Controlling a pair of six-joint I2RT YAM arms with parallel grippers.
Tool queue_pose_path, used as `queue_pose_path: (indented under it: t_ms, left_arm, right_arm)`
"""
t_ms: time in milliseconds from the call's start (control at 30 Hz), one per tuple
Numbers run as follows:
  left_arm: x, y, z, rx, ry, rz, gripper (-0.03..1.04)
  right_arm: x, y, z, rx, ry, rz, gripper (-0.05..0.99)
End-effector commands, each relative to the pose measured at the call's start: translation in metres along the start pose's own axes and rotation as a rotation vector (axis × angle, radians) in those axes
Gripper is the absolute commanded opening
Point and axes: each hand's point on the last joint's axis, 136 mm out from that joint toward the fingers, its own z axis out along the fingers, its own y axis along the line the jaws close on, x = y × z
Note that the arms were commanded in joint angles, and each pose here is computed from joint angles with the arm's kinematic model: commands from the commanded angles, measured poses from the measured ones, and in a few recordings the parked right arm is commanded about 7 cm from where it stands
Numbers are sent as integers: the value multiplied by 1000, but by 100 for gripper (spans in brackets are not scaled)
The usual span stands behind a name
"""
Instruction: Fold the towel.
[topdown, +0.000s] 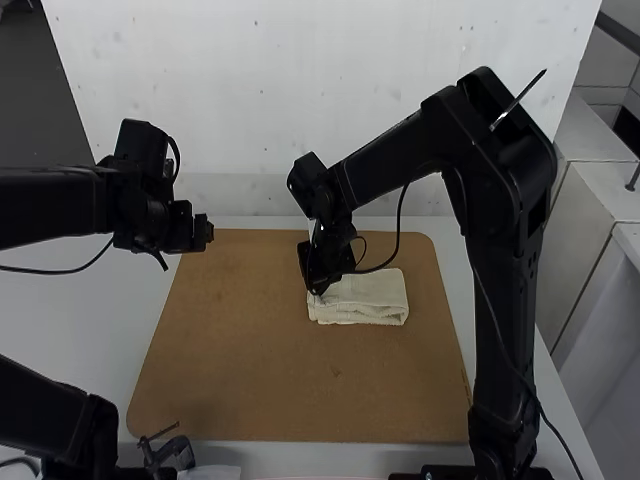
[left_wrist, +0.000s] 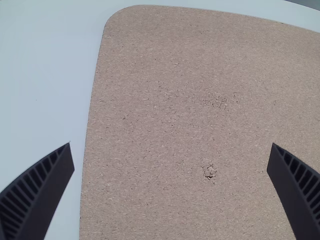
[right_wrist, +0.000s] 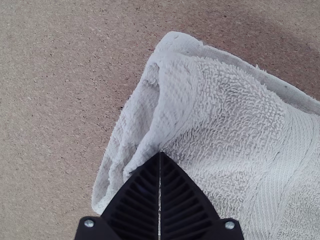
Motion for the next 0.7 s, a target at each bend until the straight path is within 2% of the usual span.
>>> queue_pose_path:
  t_ms: [0, 100, 133, 200, 333, 400, 667]
  left_arm:
    - [-5, 2, -5, -4, -29, 9, 101]
    - [-6, 1, -5, 1, -32, 8, 101]
    - [-7, 0, -6, 2, -34, 9, 101]
    - [-10, -2, -8, 5, -41, 13, 101]
    - [-17, -1, -11, 5, -61, 27, 101]
    - [-19, -2, -14, 8, -70, 27, 101]
    - [-24, -2, -28, 13, -116, 54, 101]
  right_arm:
    - [-16, -6, -15, -6, -50, 35, 5]
    - [-25, -15, -38, -14, -90, 57, 40]
    - [-30, -20, -48, -19, -111, 71, 48]
    - [-38, -30, -65, -27, -150, 96, 58]
    - [-44, -67, -85, -11, -201, 154, 90]
    - [-42, -93, -91, 8, -216, 193, 96]
    - [-18, -198, -128, 117, -418, 328, 96]
